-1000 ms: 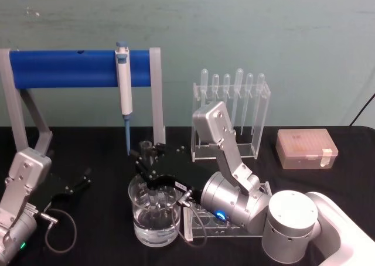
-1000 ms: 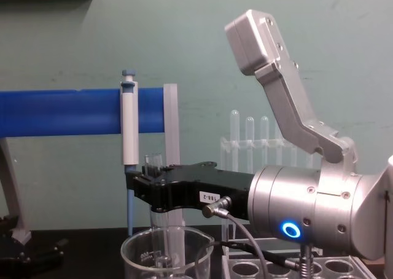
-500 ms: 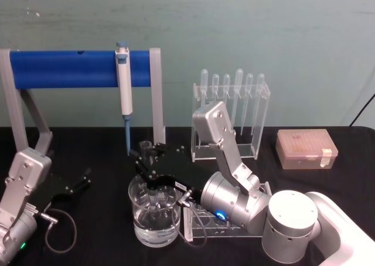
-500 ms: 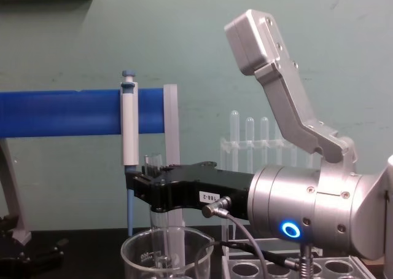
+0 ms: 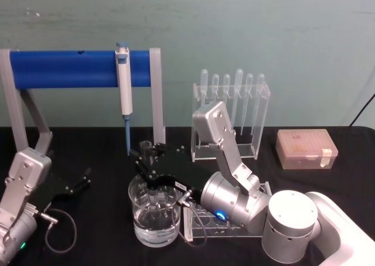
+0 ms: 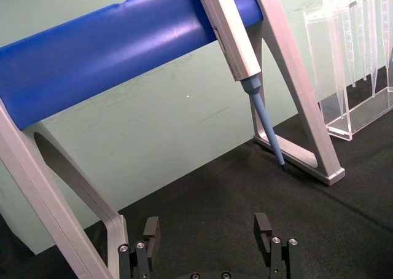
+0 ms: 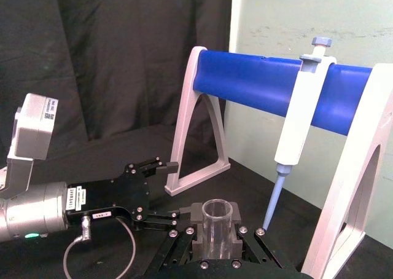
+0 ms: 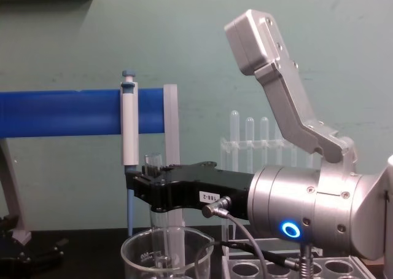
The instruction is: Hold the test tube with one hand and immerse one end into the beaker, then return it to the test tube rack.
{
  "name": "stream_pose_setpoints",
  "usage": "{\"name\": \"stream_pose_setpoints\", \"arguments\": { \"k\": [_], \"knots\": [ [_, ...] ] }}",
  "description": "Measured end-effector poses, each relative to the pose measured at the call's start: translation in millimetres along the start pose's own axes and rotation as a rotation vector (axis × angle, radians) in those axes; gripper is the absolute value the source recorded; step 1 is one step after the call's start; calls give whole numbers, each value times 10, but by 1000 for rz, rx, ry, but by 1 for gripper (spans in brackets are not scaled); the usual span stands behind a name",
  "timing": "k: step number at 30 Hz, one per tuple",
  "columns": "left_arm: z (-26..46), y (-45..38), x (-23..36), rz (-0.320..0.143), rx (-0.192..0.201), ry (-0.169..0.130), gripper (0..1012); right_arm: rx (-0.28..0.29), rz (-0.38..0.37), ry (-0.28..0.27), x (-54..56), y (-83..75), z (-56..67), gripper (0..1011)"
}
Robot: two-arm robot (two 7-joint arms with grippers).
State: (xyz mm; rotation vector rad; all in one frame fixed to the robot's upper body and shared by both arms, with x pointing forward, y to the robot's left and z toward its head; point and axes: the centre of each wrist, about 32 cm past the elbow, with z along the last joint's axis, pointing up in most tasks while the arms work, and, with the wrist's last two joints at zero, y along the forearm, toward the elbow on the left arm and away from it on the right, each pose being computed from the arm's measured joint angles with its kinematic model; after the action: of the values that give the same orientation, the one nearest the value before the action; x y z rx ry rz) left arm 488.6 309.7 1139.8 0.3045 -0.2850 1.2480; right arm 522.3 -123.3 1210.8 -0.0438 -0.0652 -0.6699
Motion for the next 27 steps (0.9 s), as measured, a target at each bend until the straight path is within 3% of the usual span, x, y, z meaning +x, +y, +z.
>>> {"name": "stream_pose_setpoints", "arguments": {
  "k": [27],
  "knots": [
    [0,0,0,0,0,0,1000,0,0,0,0,0,0,223]
  ]
}}
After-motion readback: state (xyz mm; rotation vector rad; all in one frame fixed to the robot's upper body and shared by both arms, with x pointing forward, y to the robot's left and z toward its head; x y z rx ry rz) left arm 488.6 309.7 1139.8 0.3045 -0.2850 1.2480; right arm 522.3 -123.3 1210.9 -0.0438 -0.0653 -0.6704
